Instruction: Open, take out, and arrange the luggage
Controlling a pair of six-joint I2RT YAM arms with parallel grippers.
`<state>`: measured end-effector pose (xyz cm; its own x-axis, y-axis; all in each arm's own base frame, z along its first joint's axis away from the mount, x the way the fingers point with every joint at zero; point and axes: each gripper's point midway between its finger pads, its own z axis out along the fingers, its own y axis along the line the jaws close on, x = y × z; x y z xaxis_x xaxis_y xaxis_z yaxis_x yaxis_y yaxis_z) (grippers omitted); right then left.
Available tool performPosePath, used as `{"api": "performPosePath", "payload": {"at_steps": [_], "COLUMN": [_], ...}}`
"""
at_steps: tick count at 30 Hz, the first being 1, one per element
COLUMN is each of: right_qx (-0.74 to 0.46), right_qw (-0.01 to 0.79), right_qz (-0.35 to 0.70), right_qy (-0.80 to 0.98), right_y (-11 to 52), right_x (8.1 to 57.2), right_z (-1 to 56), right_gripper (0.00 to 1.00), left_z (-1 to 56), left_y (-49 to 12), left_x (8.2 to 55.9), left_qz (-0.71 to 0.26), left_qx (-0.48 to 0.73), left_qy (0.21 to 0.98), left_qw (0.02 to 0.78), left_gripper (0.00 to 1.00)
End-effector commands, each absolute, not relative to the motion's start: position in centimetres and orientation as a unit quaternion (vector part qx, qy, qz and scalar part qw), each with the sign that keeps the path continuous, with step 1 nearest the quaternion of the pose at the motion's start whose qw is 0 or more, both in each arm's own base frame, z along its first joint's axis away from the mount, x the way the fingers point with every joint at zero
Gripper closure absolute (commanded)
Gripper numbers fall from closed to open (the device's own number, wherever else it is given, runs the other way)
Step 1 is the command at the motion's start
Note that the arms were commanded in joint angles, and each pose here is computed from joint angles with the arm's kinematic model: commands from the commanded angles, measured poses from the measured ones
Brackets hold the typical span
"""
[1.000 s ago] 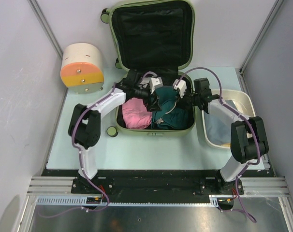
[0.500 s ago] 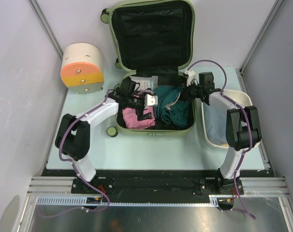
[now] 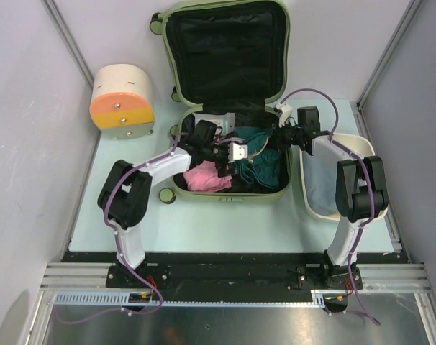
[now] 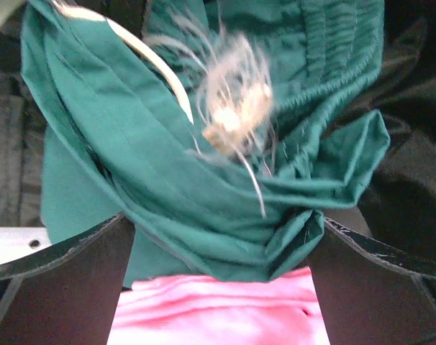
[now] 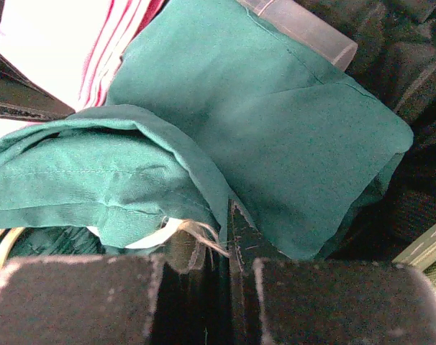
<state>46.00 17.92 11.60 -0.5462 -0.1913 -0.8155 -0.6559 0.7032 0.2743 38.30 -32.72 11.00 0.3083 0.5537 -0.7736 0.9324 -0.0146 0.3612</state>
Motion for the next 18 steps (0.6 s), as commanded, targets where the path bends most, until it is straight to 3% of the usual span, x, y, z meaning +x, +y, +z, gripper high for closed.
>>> {"api": "performPosePath", "payload": {"at_steps": [1, 7, 9, 10, 13, 15, 16, 17, 18], "right_qx": [-0.287, -0.309, -0.316, -0.329, -0.356, -0.391, -0.397, -0.414, -0.417], "right_qw": [0.447, 0.437, 0.432, 0.43, 0.416, 0.419, 0.413, 0.417, 0.412], "right_qz": [0.296, 0.307, 0.309, 0.308, 0.319, 0.318, 0.319, 0.312, 0.316], "right_qy": [0.794, 0.787, 0.786, 0.782, 0.773, 0.756, 0.755, 0.746, 0.746], "right_y": [18.2, 18.1, 17.9, 17.8, 17.9, 17.9, 17.8, 17.7, 17.5], "right_x": [47.6, 46.5, 46.1, 45.7, 44.1, 43.2, 42.4, 42.1, 41.5], "right_z": [14.8, 15.0, 14.9, 14.9, 15.3, 15.8, 16.2, 16.6, 16.8], "right_gripper": [1.0, 1.0, 1.0, 1.0, 1.0, 0.86, 0.71, 0.4, 0.29], "left_z": [14.0, 13.4, 13.5, 13.6, 14.3, 15.3, 15.5, 15.7, 15.8], "left_y": [-35.7, -37.1, -37.2, -37.2, -37.2, -37.0, -36.9, -36.6, -36.5], "left_x": [39.8, 38.4, 38.0, 38.0, 38.0, 38.1, 38.1, 38.0, 37.9], "left_qz": [-0.209, -0.234, -0.243, -0.245, -0.259, -0.267, -0.269, -0.268, -0.266], "left_qx": [0.654, 0.665, 0.664, 0.662, 0.651, 0.64, 0.637, 0.637, 0.638], "left_qy": [0.519, 0.499, 0.496, 0.498, 0.505, 0.51, 0.512, 0.512, 0.51], "left_qw": [0.51, 0.505, 0.503, 0.504, 0.505, 0.509, 0.509, 0.511, 0.512], "left_gripper": [0.0, 0.0, 0.07, 0.24, 0.61, 0.76, 0.88, 0.93, 0.97]}}
